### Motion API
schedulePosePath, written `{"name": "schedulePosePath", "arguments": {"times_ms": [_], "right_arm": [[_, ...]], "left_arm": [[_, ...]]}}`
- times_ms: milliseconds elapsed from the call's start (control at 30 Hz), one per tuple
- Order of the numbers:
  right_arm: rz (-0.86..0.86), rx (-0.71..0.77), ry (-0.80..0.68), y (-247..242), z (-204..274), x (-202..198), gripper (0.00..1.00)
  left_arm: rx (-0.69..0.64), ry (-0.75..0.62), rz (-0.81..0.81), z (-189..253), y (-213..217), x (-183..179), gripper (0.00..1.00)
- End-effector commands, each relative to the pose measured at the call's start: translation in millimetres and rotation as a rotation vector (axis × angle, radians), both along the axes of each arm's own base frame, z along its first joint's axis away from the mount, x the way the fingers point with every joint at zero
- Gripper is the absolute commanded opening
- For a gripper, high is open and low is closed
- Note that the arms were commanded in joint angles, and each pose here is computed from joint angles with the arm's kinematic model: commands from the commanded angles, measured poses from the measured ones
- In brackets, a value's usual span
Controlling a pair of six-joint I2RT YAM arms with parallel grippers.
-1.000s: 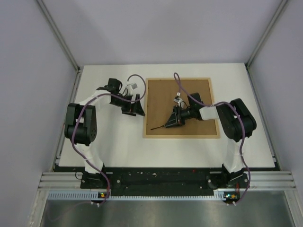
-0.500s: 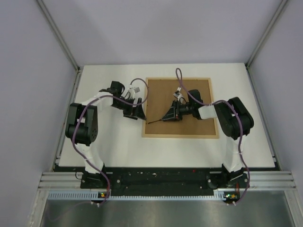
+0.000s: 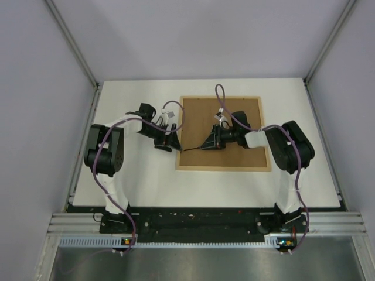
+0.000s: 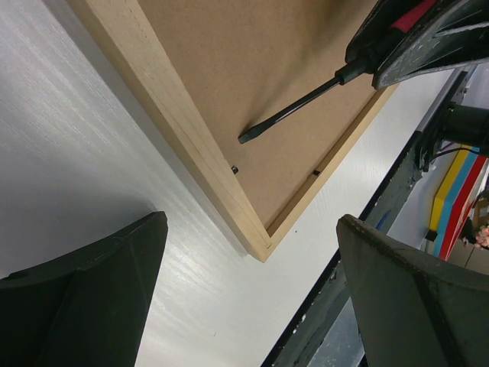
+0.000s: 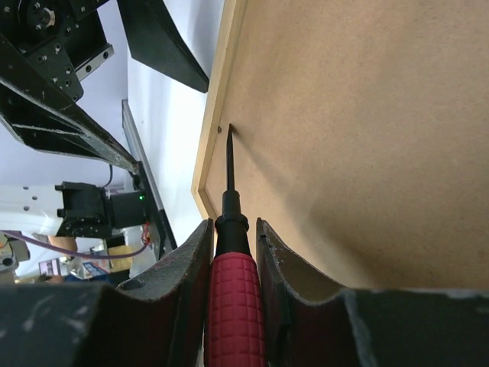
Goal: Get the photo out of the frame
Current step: Release the photo frame item from the photo frame.
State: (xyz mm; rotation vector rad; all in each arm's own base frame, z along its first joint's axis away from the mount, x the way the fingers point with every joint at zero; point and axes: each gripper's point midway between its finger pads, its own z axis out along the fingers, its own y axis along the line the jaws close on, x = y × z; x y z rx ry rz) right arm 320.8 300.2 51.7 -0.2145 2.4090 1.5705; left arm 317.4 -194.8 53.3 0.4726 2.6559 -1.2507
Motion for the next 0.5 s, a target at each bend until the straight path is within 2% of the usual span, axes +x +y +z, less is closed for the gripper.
{"name": "schedulePosePath", "arguments": {"times_ms": [0,467], "right_arm": [[0.015,-0.018,-0.093,8.3,9.5,-2.6,0.00],[0.047,0.009,-0.111,10.7,20.7,-15.4,0.00]], "left_arm": [[-0.043,-0.009,-0.005,8.1,-6.7,3.7,0.98],[-0.053,0.057,0.032,-2.8,-9.3,6.4,0.98]]}}
